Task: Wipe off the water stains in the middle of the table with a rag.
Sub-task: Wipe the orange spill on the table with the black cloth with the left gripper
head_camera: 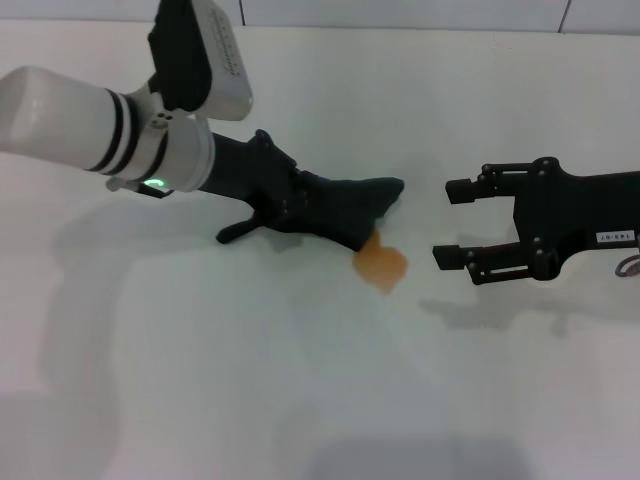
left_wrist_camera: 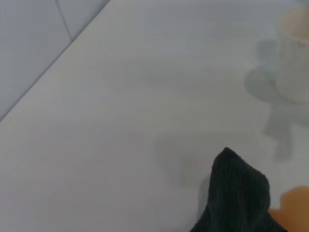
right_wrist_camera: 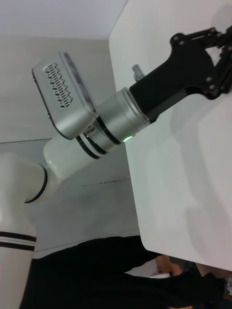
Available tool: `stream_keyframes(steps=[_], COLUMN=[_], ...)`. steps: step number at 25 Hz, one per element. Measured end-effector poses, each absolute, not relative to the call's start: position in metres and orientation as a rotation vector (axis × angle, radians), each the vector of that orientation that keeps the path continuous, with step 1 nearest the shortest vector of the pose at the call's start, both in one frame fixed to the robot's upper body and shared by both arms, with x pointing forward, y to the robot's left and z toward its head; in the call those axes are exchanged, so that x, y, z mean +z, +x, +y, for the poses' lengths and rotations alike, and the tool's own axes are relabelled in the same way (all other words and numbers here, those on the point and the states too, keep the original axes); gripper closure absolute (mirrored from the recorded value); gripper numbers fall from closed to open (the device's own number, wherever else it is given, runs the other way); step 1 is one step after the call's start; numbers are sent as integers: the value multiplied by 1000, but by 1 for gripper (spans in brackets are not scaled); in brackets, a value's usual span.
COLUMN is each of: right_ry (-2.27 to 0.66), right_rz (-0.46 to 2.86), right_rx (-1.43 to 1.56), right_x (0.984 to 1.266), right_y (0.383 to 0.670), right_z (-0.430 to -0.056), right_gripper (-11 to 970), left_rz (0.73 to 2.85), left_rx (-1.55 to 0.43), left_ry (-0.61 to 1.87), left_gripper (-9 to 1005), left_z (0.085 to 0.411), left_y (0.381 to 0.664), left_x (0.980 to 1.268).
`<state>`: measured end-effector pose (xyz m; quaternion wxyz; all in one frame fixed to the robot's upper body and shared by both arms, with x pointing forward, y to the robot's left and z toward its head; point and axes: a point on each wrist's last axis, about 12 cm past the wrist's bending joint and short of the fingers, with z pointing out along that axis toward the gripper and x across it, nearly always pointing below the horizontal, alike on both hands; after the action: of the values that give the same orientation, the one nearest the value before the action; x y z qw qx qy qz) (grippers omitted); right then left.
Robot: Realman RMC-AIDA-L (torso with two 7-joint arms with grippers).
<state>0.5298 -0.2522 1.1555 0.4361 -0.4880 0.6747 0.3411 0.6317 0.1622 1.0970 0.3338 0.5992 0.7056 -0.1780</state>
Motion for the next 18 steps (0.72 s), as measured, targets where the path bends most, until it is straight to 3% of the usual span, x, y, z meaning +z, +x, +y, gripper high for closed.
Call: stream_keyframes(steps=[18], right_ry=[-1230], right_rz=[1672], right_rx=[852], right_x=[1156], right_y=[529], right_z=[-249], right_gripper=[192], left_rz=[1717], left_rx=[-633], left_ry=[1743], left_gripper=[900], left_z=[112], left_y=[598], left_x=[1085])
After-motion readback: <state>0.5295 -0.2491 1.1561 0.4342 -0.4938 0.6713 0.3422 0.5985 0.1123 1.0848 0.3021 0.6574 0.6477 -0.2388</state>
